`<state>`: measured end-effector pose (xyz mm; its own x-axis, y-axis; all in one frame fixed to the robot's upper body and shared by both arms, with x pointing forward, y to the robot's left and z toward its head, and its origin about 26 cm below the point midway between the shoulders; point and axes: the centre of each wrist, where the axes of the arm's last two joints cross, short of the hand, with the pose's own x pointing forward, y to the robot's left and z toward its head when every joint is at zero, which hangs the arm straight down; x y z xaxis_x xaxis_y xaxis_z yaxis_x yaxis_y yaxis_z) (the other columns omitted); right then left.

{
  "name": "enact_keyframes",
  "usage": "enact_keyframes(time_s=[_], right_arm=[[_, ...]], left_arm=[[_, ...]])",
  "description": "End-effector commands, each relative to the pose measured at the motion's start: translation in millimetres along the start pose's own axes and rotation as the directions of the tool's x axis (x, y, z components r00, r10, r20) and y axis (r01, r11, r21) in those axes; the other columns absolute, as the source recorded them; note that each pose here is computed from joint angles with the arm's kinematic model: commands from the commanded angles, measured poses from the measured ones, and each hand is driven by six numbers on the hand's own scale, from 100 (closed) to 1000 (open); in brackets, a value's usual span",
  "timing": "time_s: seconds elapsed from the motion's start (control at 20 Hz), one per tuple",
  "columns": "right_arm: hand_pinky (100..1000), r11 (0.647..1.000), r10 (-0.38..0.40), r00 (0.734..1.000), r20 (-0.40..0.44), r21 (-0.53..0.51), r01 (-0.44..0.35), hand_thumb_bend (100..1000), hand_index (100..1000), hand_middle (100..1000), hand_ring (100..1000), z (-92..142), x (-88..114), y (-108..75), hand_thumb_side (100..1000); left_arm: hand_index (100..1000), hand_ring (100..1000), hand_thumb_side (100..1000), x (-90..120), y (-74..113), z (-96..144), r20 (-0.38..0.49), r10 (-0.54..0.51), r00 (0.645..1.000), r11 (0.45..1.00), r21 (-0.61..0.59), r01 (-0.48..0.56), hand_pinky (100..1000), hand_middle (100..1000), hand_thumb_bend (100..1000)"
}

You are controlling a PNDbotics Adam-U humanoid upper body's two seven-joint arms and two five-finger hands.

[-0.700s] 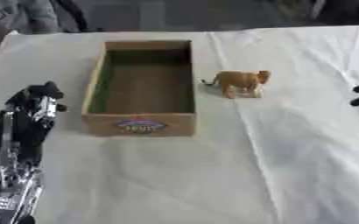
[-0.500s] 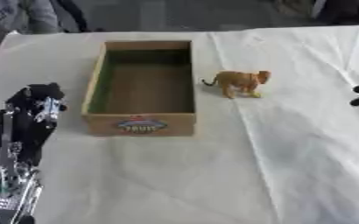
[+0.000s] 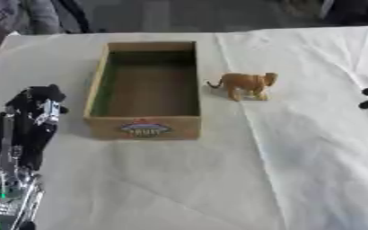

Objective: Pick up objects on the table and place them in the box.

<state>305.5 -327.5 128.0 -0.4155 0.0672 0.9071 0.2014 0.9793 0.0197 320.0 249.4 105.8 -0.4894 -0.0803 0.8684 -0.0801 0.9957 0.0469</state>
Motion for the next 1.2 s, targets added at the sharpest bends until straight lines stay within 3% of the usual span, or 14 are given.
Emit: enact_keyframes(time_s=[0.05,0.2,0.4,0.7,0.9,1.2], right_arm=[[455,0.999,0.04,0.998,0.044,0.026,-0.041,100,721,585,584,-6,12,-4.5,717],[456,0.995,0.08,0.994,0.07,0.057,-0.084,100,728,593,592,-12,19,-9.0,687],[458,0.975,0.169,0.978,0.122,0.121,-0.184,100,740,604,605,-26,33,-16.9,644],[478,0.898,0.33,0.913,0.24,0.218,-0.382,100,771,639,644,-57,62,-28.3,538],[517,0.795,0.433,0.844,0.318,0.307,-0.523,100,808,693,697,-85,80,-29.8,409],[586,0.561,0.566,0.721,0.4,0.455,-0.692,100,840,750,758,-128,80,-13.7,341]], left_arm=[[573,636,473,9,1.3,-5,0.025,0.015,1.0,1.0,-0.009,-0.015,539,552,375],[608,640,514,9,1.6,-5,0.02,0.028,0.999,1.0,-0.007,-0.028,546,555,425],[608,637,532,9,1.5,-5,0.017,0.031,0.999,0.999,-0.014,-0.031,549,549,423],[610,639,544,8,1.4,-4,0.012,0.028,1.0,0.999,-0.031,-0.027,554,549,409],[614,642,549,8,0.7,-4,0.009,0.029,1.0,0.998,-0.047,-0.029,556,551,403],[638,644,560,6,-0.8,-2,-0.009,0.029,1.0,0.997,-0.066,-0.03,557,553,382]])
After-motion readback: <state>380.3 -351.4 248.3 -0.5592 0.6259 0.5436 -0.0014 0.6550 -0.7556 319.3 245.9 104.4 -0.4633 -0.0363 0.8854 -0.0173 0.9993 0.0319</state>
